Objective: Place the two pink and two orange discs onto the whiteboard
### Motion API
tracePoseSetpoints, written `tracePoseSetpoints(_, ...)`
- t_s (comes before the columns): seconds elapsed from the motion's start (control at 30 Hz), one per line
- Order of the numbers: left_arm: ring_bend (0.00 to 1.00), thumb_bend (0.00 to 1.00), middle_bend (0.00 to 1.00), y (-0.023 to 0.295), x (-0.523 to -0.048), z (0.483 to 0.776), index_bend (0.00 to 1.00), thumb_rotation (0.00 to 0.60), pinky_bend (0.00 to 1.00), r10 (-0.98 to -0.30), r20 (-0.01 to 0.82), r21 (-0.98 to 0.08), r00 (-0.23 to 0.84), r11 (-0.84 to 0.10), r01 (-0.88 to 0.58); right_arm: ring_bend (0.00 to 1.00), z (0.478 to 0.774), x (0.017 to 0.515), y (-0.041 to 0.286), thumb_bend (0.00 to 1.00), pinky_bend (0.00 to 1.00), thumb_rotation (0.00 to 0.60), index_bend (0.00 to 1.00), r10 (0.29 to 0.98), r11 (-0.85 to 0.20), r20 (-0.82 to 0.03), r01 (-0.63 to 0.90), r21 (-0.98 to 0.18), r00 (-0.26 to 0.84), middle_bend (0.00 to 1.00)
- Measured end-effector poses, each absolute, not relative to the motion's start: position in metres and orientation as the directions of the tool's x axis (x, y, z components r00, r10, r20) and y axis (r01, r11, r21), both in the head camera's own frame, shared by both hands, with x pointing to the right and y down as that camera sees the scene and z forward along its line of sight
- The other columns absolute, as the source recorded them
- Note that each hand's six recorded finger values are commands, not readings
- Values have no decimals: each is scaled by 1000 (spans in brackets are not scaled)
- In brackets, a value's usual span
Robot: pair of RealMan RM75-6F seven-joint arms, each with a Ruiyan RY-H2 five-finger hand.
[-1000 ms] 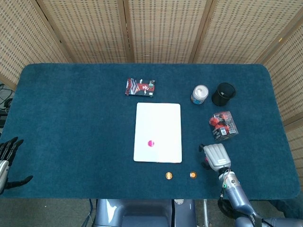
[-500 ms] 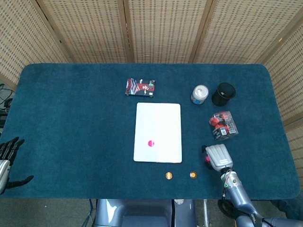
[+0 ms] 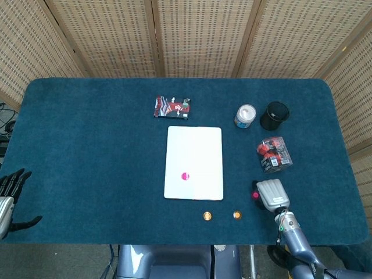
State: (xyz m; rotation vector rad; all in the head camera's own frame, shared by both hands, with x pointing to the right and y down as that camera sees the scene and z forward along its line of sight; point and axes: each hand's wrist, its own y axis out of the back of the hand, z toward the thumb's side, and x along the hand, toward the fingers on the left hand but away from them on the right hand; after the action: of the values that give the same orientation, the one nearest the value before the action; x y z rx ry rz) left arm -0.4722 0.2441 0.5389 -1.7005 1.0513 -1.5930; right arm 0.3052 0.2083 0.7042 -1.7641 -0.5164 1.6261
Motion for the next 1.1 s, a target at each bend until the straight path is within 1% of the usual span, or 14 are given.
tracePoseSetpoints(0.57,0,0,0,245,-472,540,0,600,0,-845,534,-838,-26,-524,-154,1000,712,312,209,336,1000,600,404,680,-706,-722,-153,-691,125,979)
tracePoseSetpoints(0.9,0,0,0,245,-472,540,0,600,0,-846,533,-838,-26,-523,-154,1000,714,308,211,337,1000,600,489,676,-713,-723,-121,-691,143,979)
tracePoseSetpoints(1.1,0,0,0,245,-472,540,0,600,0,-845,533,-838,-28,-524,-155,1000,715,307,210,337,1000,600,496,672,-722,-727,-97,-685,141,979)
